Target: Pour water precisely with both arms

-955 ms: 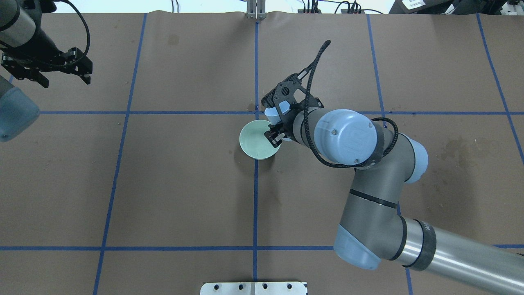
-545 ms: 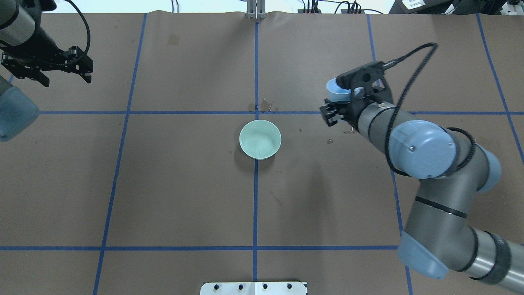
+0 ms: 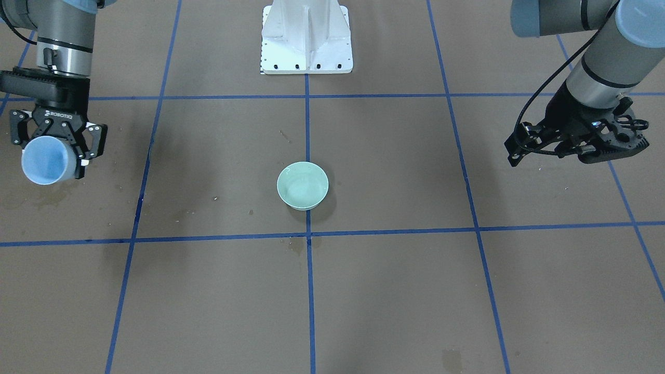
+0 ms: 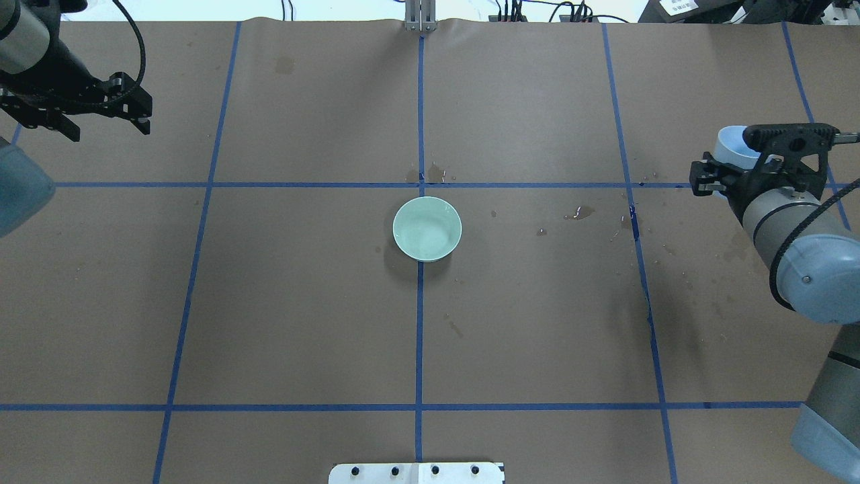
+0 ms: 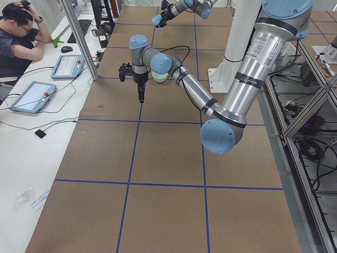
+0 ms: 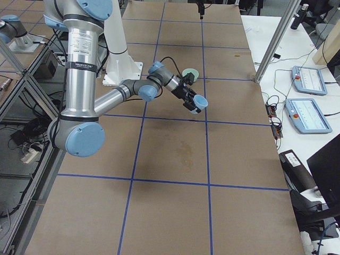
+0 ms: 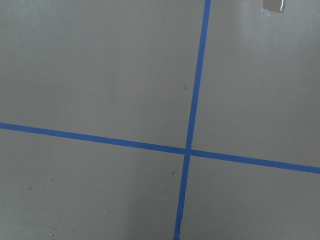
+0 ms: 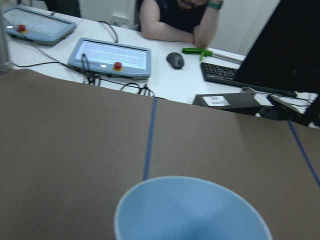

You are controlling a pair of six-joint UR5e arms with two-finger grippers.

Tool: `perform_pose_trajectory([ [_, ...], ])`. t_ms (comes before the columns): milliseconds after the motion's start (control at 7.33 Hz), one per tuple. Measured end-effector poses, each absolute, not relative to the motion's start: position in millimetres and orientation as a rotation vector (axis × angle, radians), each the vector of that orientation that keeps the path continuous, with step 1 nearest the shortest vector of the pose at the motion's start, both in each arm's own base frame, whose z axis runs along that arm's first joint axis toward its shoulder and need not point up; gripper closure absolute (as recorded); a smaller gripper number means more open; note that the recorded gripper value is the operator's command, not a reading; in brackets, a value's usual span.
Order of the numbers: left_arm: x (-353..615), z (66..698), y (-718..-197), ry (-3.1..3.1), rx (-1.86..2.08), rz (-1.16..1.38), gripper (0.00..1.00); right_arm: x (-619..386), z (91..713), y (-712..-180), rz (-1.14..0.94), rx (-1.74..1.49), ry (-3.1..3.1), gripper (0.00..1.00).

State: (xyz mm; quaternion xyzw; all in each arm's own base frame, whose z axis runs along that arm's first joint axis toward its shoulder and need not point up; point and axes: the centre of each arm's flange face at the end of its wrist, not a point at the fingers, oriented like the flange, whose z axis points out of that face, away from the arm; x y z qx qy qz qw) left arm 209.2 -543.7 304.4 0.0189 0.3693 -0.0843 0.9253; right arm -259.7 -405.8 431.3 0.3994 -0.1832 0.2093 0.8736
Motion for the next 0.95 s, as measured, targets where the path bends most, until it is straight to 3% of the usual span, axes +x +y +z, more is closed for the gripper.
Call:
perform_pose_trajectory([
  [409,210,302,-542,0.762,0.038,-0.182,0.0,-259,519,-409,0.712,0.867,-0.286,1.0],
  [955,210,300,-542,0.762,0.04,-0.186,0.0,-286,595,-384,0.811,0.944,-0.244,1.0],
])
